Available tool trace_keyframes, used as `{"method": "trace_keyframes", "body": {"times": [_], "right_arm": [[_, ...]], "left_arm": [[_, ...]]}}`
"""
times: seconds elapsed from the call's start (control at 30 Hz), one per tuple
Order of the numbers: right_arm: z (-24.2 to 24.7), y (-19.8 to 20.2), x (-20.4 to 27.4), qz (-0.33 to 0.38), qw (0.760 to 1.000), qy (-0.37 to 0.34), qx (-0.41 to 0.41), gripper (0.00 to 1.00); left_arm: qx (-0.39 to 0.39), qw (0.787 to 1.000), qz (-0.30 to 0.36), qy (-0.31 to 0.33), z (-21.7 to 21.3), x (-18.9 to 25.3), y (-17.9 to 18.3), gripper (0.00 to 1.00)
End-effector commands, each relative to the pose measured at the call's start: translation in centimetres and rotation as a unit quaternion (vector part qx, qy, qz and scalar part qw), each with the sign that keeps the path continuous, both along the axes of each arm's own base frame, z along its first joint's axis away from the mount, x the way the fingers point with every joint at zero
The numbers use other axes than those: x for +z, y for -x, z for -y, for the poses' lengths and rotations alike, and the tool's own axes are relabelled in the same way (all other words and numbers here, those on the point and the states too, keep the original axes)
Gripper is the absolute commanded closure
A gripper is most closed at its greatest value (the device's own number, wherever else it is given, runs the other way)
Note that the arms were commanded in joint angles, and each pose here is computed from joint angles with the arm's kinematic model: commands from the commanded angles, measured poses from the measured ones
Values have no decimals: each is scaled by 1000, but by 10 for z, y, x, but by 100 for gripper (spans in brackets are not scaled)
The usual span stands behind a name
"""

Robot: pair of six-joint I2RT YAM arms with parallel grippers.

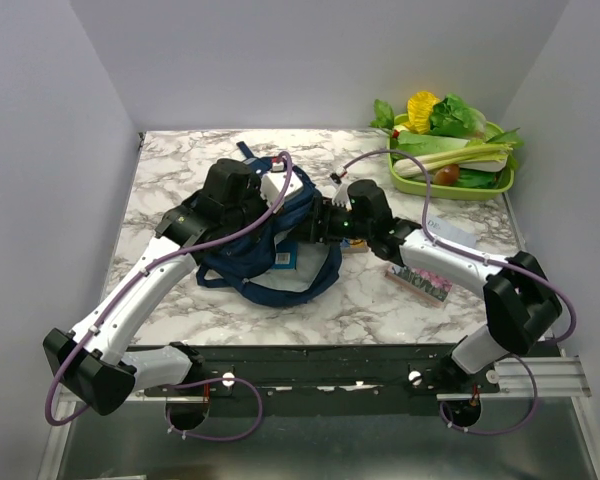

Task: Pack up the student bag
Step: Place the book at the center of the board.

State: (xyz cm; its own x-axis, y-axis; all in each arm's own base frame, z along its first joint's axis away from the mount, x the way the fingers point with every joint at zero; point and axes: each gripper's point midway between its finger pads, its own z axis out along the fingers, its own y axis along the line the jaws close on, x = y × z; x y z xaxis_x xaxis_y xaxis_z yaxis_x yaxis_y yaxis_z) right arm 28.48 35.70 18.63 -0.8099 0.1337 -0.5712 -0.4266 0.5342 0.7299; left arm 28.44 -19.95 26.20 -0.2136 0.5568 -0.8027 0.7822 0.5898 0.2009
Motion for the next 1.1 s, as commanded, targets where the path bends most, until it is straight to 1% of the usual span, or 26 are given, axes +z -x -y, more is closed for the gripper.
{"method": "trace_keyframes", "body": {"times": [0.0, 0.13, 0.3, 0.33, 0.4, 0.43, 0.47, 0.5, 0.53, 0.63, 0.73, 0.77, 0.83, 0.9, 1.0, 1.07], "right_arm": [[9, -10, -41, -8, 997, 75, -26, 32], [19, -13, -60, -10, 993, 107, -47, 50], [24, -27, -72, -7, 988, 128, -81, 52], [21, -32, -68, -2, 988, 127, -85, 55], [19, -41, -81, -5, 985, 143, -96, 61], [18, -44, -86, -7, 984, 147, -100, 69], [16, -48, -87, -8, 983, 151, -102, 72], [17, -46, -102, -25, 980, 170, -101, 74], [16, -47, -105, -28, 980, 172, -100, 75], [8, -50, -115, -35, 979, 176, -95, 75], [-7, -55, -112, -34, 983, 158, -85, 75], [-13, -54, -109, -37, 985, 150, -77, 75], [-31, -66, -89, -17, 990, 120, -71, 75], [-42, -70, -81, -8, 992, 109, -61, 74], [-48, -76, -60, 14, 994, 97, -57, 70], [-39, -74, -59, 30, 992, 110, -59, 58]], "left_arm": [[8, 996, 68, 49, 7, 51, -17, 100], [8, 996, 75, 53, 10, 62, -22, 100], [0, 995, 72, 66, 19, 70, -27, 100], [-2, 995, 70, 67, 21, 70, -27, 100], [-7, 995, 67, 73, 24, 74, -28, 100], [-7, 995, 66, 75, 25, 74, -28, 100], [-9, 995, 69, 78, 26, 78, -28, 100], [-9, 995, 68, 78, 27, 79, -29, 100], [-10, 995, 66, 78, 28, 78, -30, 100], [-10, 995, 65, 80, 30, 80, -32, 100], [-11, 995, 60, 79, 31, 78, -33, 100], [-12, 995, 61, 80, 32, 78, -33, 100], [-13, 995, 57, 79, 32, 76, -33, 100], [-14, 995, 55, 79, 33, 76, -33, 100], [-13, 996, 54, 76, 33, 74, -34, 100], [-13, 996, 57, 68, 32, 69, -36, 100]]}}
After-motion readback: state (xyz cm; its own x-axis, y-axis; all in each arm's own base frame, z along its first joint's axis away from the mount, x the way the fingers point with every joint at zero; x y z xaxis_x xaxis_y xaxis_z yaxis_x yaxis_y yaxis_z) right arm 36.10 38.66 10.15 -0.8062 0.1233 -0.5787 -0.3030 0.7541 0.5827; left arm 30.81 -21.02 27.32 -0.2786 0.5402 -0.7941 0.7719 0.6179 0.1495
